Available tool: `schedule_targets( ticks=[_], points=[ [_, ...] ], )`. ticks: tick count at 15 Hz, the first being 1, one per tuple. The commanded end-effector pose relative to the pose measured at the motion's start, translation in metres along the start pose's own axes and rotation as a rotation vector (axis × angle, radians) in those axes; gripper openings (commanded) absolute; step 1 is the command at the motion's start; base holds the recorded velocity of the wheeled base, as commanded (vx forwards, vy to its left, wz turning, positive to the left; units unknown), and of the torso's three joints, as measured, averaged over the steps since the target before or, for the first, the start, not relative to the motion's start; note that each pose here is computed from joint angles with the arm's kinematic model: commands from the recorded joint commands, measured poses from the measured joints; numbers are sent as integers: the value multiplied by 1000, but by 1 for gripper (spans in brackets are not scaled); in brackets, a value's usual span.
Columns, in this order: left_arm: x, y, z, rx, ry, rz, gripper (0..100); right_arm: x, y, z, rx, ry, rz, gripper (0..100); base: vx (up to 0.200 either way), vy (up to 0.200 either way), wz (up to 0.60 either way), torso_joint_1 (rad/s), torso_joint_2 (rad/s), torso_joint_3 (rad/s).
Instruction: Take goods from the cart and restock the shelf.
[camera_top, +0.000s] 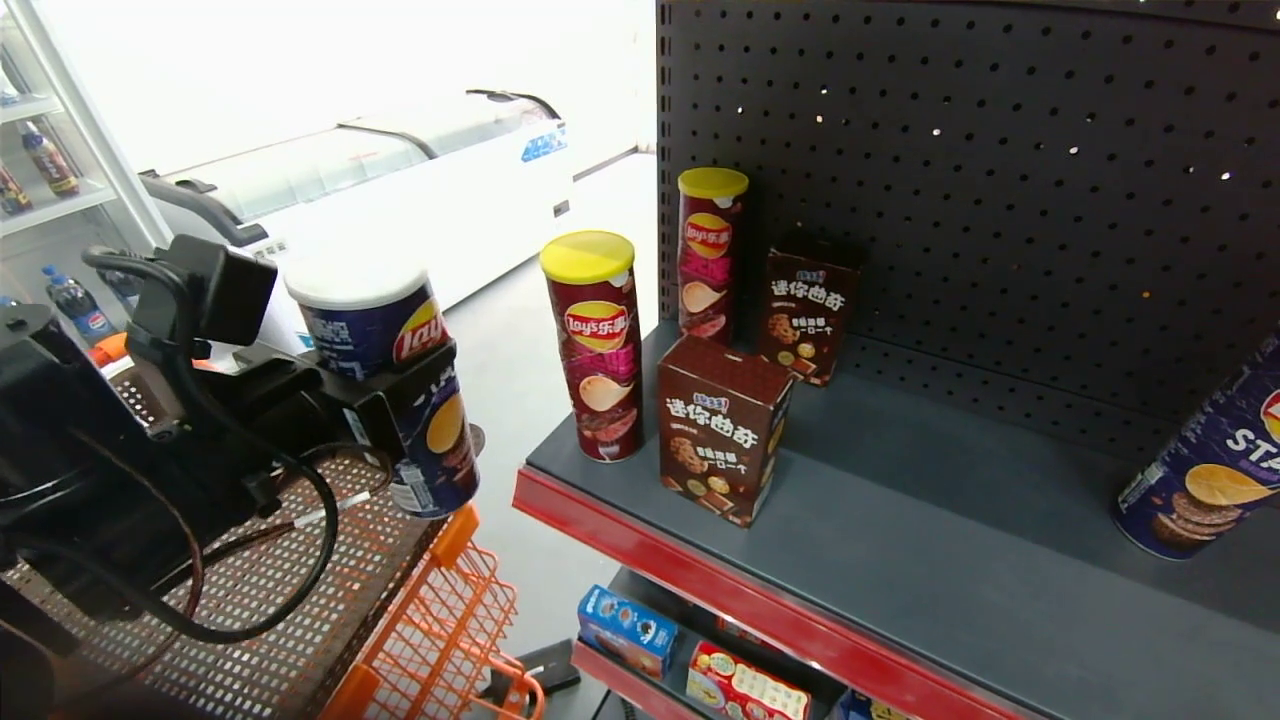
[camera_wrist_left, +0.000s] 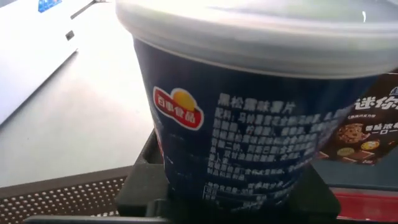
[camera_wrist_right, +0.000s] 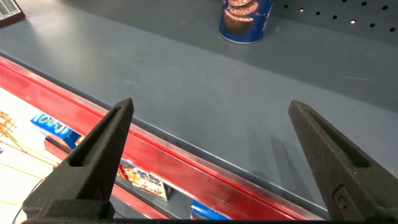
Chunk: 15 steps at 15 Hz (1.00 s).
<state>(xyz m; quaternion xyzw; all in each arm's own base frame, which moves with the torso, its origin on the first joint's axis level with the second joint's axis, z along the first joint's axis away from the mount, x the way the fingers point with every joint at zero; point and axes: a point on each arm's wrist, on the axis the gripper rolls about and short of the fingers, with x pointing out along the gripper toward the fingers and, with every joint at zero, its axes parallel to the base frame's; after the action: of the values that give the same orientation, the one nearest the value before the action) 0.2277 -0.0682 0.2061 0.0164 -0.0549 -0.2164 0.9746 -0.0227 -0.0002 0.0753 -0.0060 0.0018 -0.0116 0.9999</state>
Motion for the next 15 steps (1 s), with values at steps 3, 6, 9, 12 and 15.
schedule_targets(
  ticks=[3,6,9,12,15],
  points=[
    [-3,-7,11,2,-41,-35,0,0,0,0,0,1,0,100,0,0,0,0,0,0],
    [-14,-15,5,-6,-15,-136,0,0,0,0,0,1,0,100,0,0,0,0,0,0],
    [-14,-28,10,-10,-34,-207,0,0,0,0,0,1,0,100,0,0,0,0,0,0],
    [-20,-49,14,-24,8,-306,0,0,0,0,-2,1,2,100,0,0,0,0,0,0],
    [-36,-62,30,-33,55,-381,0,0,0,0,-2,1,2,100,0,0,0,0,0,0]
  ],
)
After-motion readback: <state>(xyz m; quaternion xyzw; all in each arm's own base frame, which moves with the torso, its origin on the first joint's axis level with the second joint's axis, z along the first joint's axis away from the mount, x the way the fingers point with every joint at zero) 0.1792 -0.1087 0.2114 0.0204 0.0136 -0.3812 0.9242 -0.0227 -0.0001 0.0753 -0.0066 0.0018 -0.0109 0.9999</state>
